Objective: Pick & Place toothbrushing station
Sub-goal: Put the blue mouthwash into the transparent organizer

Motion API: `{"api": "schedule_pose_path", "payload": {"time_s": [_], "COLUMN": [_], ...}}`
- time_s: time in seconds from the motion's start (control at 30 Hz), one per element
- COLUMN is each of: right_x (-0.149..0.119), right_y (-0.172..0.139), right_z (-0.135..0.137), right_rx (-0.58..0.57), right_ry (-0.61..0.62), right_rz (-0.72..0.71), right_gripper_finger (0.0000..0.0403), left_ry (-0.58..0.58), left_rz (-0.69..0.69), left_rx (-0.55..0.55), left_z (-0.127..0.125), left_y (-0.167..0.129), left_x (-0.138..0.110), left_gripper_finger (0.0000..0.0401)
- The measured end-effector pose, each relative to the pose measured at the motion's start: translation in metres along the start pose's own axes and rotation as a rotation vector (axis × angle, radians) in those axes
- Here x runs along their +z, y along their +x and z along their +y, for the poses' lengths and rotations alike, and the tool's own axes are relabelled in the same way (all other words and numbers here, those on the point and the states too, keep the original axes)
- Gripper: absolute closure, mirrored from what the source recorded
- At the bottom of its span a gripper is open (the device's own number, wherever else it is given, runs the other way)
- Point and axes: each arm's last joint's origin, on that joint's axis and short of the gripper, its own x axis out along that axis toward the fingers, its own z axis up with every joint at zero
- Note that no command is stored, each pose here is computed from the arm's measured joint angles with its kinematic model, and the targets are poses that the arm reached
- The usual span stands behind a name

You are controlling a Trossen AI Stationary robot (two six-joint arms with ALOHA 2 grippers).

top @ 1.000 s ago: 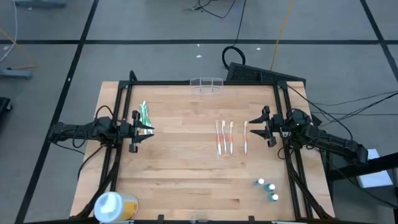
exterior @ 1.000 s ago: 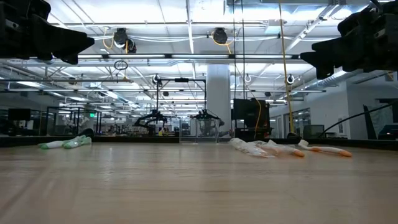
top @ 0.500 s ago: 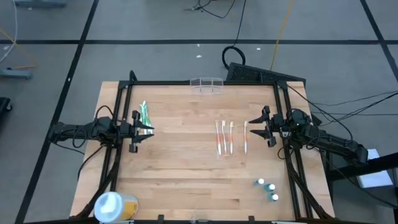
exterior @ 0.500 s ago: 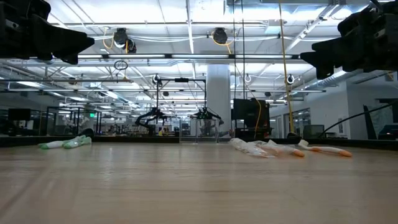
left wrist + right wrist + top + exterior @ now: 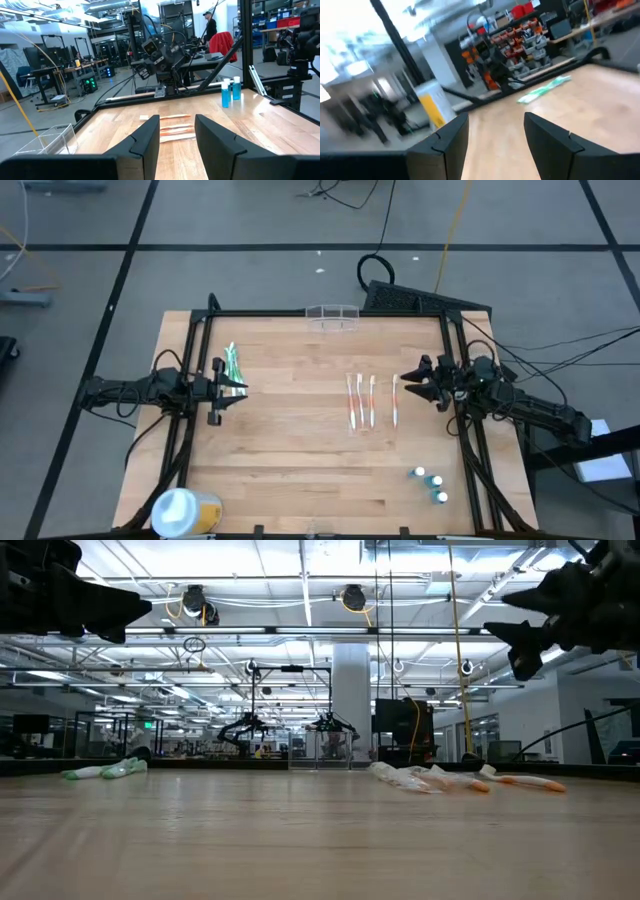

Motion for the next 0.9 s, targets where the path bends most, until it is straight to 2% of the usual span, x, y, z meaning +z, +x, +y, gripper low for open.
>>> {"api": "schedule_pose_path", "payload": {"time_s": [0.17, 0.27, 0.33, 0.37, 0.43, 0.53, 0.63, 0.77, 0.9], "right_x": [0.004, 0.007, 0.013, 0.015, 0.023, 0.034, 0.035, 0.039, 0.030], "right_y": [0.000, 0.000, -0.001, -0.001, -0.004, -0.012, -0.015, -0.003, 0.023], "right_z": [0.002, 0.001, 0.004, 0.008, 0.022, 0.045, 0.059, 0.075, 0.086], "right_rx": [0.005, -0.047, -0.025, 0.040, 0.241, 0.509, 0.647, 0.626, 0.446], "right_ry": [0.093, 0.082, 0.086, 0.084, 0.058, -0.007, -0.063, -0.123, -0.154], "right_rz": [-0.044, -0.115, -0.171, -0.178, -0.191, -0.272, -0.310, -0.224, -0.023], "right_gripper_finger": [0.0220, 0.0220, 0.0220, 0.0220, 0.0220, 0.0220, 0.0220, 0.0219, 0.0207], "left_ry": [0.000, 0.000, 0.000, 0.000, 0.000, 0.000, 0.000, 0.000, 0.000], "left_rz": [0.000, 0.000, 0.000, 0.000, 0.000, 0.000, 0.000, 0.000, 0.000], "left_rx": [0.000, 0.000, 0.000, 0.000, 0.000, 0.000, 0.001, 0.000, 0.001], "left_z": [0.000, 0.000, 0.000, 0.000, 0.000, 0.000, 0.000, 0.000, 0.000], "left_y": [0.000, 0.000, 0.000, 0.000, 0.000, 0.000, 0.000, 0.000, 0.000], "left_x": [0.000, 0.000, 0.000, 0.000, 0.000, 0.000, 0.000, 0.000, 0.000], "left_gripper_finger": [0.0270, 0.0270, 0.0270, 0.0270, 0.0270, 0.0270, 0.0270, 0.0270, 0.0270]}}
